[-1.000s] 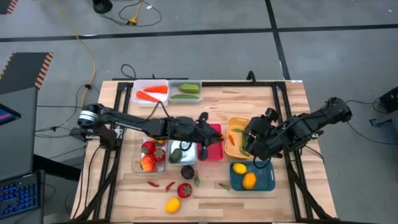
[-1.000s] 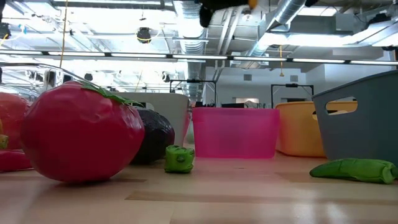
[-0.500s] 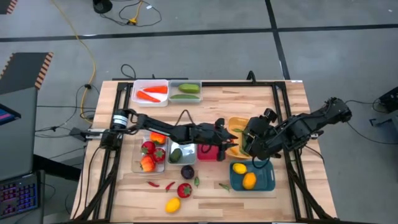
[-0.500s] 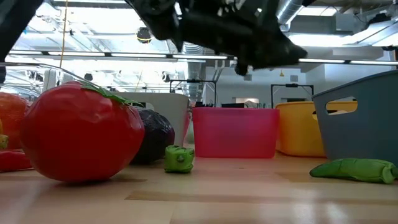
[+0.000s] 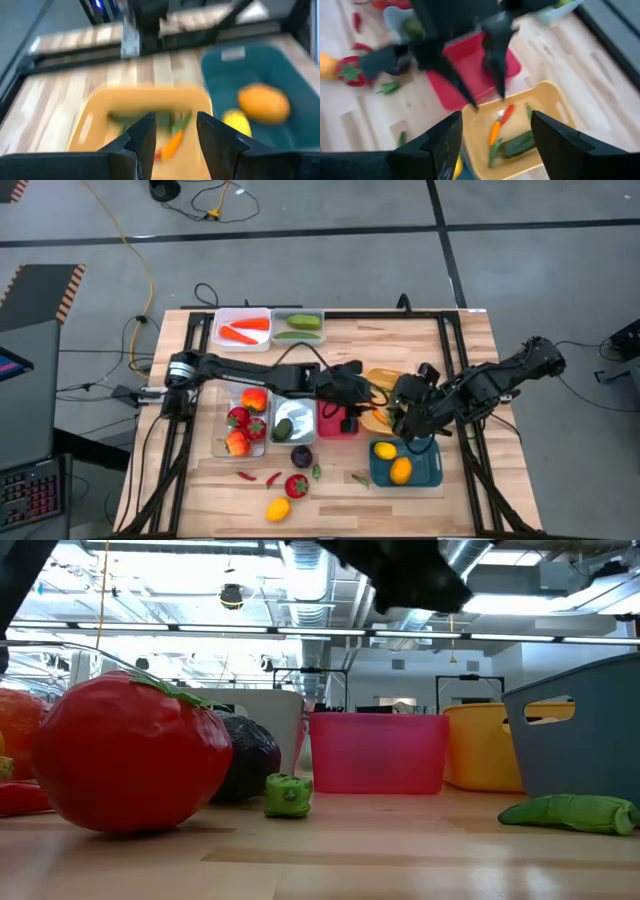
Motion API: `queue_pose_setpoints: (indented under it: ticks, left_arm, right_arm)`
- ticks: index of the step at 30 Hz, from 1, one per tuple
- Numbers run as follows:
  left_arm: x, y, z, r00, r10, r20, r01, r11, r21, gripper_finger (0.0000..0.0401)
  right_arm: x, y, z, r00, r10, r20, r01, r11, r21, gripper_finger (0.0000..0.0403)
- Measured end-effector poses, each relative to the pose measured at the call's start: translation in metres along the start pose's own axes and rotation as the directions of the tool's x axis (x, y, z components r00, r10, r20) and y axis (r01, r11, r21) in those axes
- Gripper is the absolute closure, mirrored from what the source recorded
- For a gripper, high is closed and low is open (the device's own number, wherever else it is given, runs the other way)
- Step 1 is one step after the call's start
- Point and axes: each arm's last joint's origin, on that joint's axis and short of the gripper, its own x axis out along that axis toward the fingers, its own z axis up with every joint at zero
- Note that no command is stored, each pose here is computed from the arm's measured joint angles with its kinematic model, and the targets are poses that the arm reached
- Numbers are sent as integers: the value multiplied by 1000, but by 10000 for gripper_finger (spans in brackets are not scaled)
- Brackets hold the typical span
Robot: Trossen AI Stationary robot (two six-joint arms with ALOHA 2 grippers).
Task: Sort produce into baskets
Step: Put the green chili pepper into the yellow bin
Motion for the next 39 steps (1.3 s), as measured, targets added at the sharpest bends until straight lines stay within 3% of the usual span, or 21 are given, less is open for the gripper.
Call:
queue_pose_setpoints:
  ticks: [7, 12, 18, 26, 32, 39]
  left_arm:
    - [-65, -4, 10, 975, -24, -219, 29, 999, 20, 272]
    - [-109, -18, 11, 942, 50, -332, -44, 999, 27, 272]
    - [-153, -47, -1, 940, 106, -324, -95, 994, 49, 272]
    - [-196, -74, -50, 951, 140, -275, -161, 985, -56, 272]
    - [-209, -80, -84, 961, 138, -240, -175, 975, -140, 272]
    - [-209, -81, -95, 964, 132, -232, -176, 969, -176, 272]
  right_arm:
    - [14, 18, 2, 999, 38, -14, -38, 999, 7, 140]
    - [39, 43, 1, 994, 74, -85, -75, 997, -15, 140]
    - [82, 82, -6, 972, 140, -190, -158, 984, -79, 140]
    - [133, 115, -18, 896, 242, -371, -278, 959, -46, 140]
    - [172, 132, -31, 822, 286, -493, -331, 944, -5, 140]
    - [203, 140, -48, 740, 284, -611, -360, 933, -2, 140]
